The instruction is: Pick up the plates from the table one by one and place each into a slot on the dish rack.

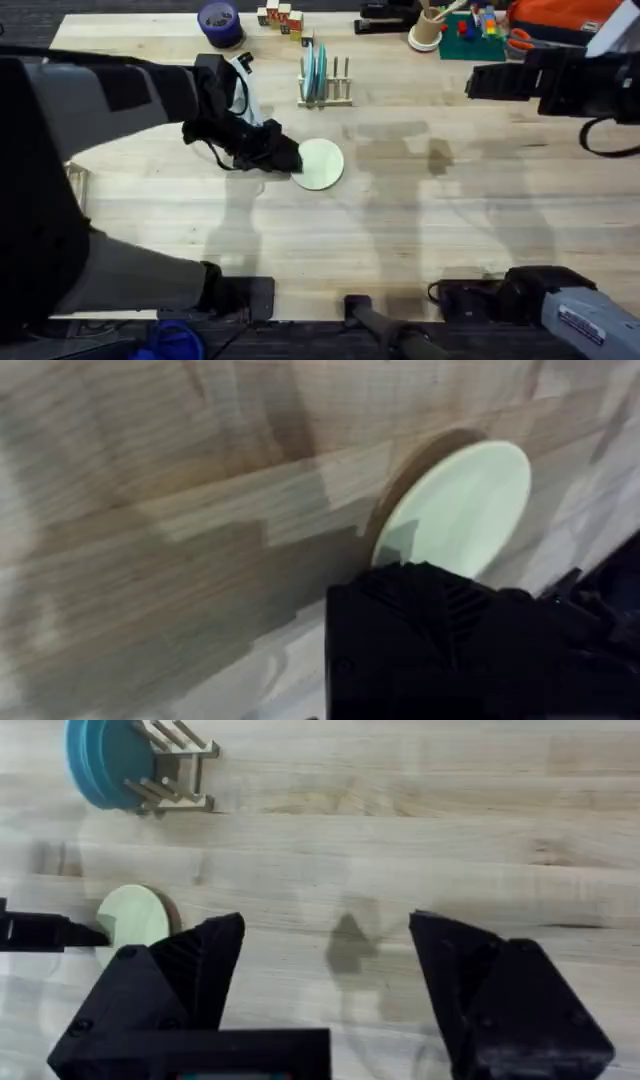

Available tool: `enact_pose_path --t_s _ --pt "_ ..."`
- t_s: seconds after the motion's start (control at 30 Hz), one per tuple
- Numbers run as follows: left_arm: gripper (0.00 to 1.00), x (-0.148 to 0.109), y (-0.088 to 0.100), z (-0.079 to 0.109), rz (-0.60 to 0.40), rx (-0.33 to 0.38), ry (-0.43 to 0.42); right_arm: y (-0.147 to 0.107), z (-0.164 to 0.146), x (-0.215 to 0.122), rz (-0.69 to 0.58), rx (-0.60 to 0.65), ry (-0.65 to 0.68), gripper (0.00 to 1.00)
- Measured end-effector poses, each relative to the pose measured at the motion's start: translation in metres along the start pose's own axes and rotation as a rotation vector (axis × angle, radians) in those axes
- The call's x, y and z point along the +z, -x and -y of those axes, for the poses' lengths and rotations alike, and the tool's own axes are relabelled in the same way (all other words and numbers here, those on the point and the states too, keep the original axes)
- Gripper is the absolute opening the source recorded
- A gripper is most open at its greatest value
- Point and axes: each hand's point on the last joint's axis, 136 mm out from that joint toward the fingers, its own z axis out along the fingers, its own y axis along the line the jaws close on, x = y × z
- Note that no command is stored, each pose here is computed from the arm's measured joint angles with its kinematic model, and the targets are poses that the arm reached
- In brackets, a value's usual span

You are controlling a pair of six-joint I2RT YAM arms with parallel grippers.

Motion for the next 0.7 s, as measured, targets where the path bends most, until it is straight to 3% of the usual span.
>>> enact_pose_path --t_s 0.7 --pt "0.041 0.0045 0.0002 0.0034 -0.022 -0.015 -0.040 0.0000 0.0000 0.0001 0.000 0.000 0.000 0.994"
